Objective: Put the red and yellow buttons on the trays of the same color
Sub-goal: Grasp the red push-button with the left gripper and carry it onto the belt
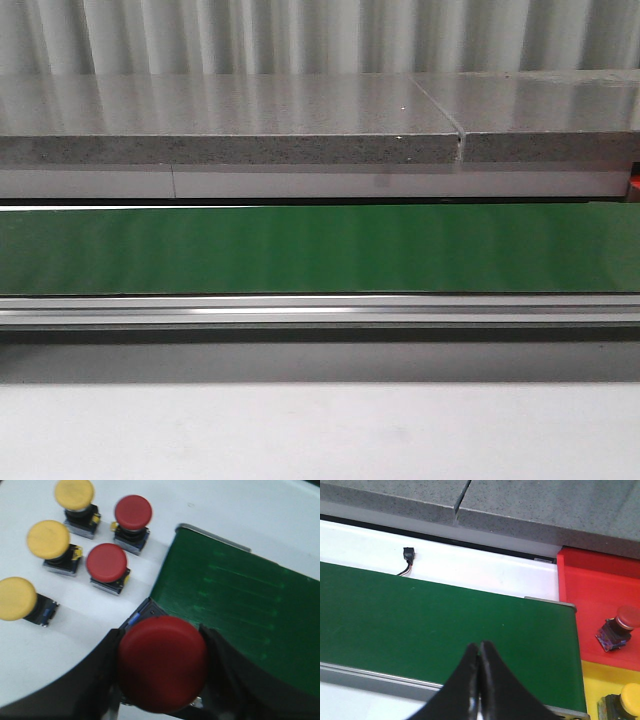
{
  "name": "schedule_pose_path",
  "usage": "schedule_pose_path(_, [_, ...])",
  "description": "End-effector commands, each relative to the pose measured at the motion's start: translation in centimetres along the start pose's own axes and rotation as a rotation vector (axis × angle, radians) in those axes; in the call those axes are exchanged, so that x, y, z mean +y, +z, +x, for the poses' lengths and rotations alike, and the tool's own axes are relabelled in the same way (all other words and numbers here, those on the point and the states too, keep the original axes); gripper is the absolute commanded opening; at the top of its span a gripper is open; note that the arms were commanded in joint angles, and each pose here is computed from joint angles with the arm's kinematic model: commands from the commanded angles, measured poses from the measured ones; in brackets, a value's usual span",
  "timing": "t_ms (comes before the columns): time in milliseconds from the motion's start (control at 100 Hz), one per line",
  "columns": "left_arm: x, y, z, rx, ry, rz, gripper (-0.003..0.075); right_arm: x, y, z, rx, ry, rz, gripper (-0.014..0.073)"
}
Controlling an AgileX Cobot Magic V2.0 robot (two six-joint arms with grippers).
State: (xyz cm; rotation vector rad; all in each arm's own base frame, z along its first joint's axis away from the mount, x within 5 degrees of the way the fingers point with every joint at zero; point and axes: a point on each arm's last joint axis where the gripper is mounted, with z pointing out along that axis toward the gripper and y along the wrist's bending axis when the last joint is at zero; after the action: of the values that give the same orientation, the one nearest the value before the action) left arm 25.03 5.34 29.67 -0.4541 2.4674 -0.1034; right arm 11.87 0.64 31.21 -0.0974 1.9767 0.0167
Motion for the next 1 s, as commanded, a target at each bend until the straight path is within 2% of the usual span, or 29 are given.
schedule_pose_path(0, [-1.8, -1.3, -1.4, -0.07, 0.058, 0.048, -0.002, -0.1, -0.4, -1.5, -0.101, -0.013, 0.009, -0.0067])
schedule_pose_path(100, [-3.0, -0.7, -1.9, -0.058, 0.109, 0.073, -0.002, -0.1, -0.4, -1.4, -0.099, -0.013, 0.009, -0.0067])
schedule_pose_path(250, [-4.1, 1.2, -2.6, 0.036, 0.136, 0.084, -0.002, -0.1, -0.4, -1.4, -0.099, -0.013, 0.009, -0.0067])
schedule_pose_path(440, [-4.1, 3.5, -2.8, 0.098, 0.13, 0.075, -0.002, -0.1, -0.4, -1.4, -0.099, -0.013, 0.009, -0.0067])
schedule_pose_path(830, [-3.9, 5.8, -2.4, 0.171, 0.124, 0.062, -0.0016, -0.1, -0.4, -1.4, -0.098, -0.013, 0.009, -0.0067])
schedule_pose_path(900, [-3.8, 5.8, -2.3, 0.179, 0.127, 0.062, 0.0015, -0.1, -0.4, -1.4, -0.098, -0.013, 0.009, -0.0067])
schedule_pose_path(990, [-3.8, 5.7, -2.2, 0.189, 0.133, 0.063, 0.012, -0.1, -0.4, -1.4, -0.098, -0.013, 0.009, -0.0067])
